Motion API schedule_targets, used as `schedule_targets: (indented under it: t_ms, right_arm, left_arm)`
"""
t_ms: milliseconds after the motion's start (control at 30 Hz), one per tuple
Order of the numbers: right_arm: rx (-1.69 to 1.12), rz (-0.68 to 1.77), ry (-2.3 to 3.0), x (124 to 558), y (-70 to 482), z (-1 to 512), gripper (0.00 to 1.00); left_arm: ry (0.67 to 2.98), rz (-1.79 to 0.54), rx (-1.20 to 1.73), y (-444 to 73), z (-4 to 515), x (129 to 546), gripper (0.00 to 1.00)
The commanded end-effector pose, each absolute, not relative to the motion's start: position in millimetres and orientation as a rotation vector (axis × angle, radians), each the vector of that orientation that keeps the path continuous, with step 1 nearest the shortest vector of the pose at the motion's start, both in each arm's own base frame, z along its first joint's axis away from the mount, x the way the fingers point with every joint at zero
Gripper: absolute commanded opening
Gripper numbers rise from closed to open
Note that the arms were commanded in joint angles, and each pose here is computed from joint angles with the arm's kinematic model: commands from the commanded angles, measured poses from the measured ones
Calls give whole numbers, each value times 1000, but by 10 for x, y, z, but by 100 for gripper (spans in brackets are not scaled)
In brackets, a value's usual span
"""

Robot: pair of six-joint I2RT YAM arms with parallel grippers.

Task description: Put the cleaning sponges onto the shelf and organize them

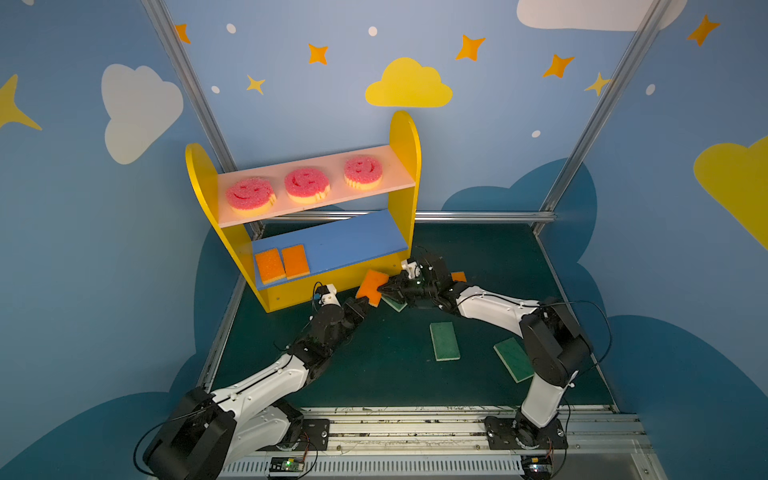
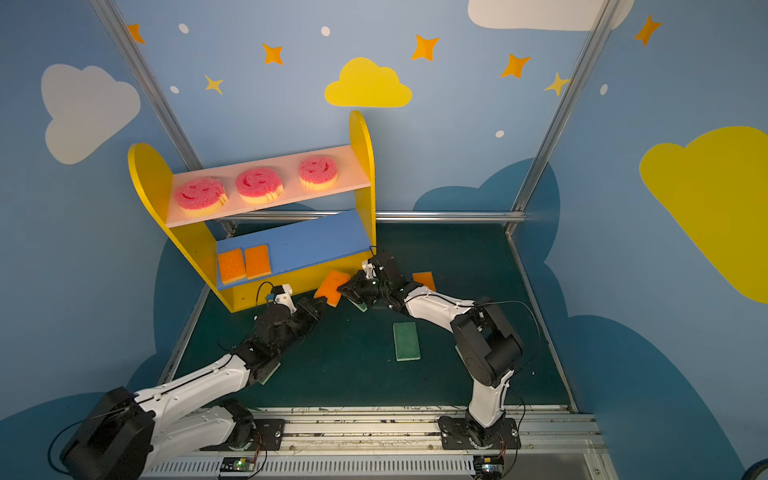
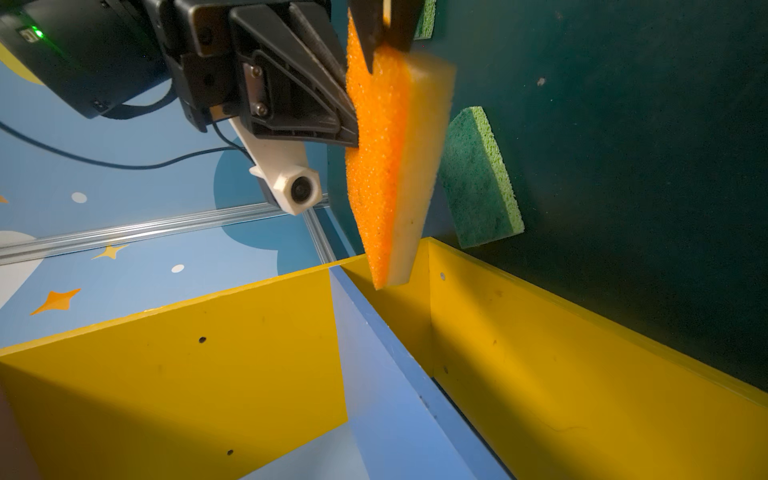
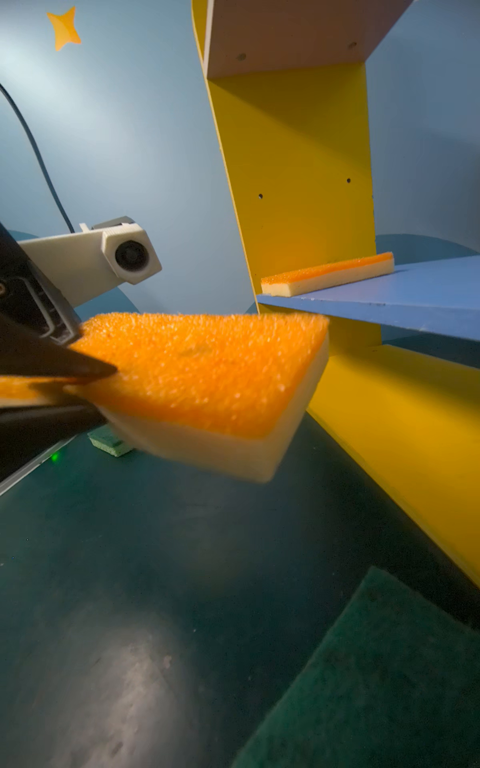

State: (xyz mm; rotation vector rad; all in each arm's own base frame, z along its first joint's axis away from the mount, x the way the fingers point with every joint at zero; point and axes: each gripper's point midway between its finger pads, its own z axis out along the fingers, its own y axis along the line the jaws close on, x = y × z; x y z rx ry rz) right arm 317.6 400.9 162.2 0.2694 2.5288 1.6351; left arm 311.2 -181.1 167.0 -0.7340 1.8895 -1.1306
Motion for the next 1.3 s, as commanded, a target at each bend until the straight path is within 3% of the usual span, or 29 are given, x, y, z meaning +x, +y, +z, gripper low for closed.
schedule_targets:
  t_ms: [0, 100, 233, 633, 1267]
  right_arm:
    - [212, 1650, 2512, 3126, 3991, 1764, 31]
    - [197, 1647, 2504, 3137, 3951, 1806, 44]
    - [191, 1626, 2487, 3150, 3840, 1865, 48]
    - [195, 1560, 2480, 3125, 3533, 1878, 47]
    - [243, 1518, 2500, 3139, 3256, 1759, 46]
  left_arm:
    - [1835, -1100, -740, -1698, 1821, 3157, 3]
    - [1805, -1075, -754, -1598, 1892, 3145, 3]
    - [1745, -1028, -793, -1390, 1997, 3160, 3]
    - [1646, -971, -948, -1002, 1982, 3526, 3]
    - [1570, -905, -1099, -860, 1965, 4052, 3]
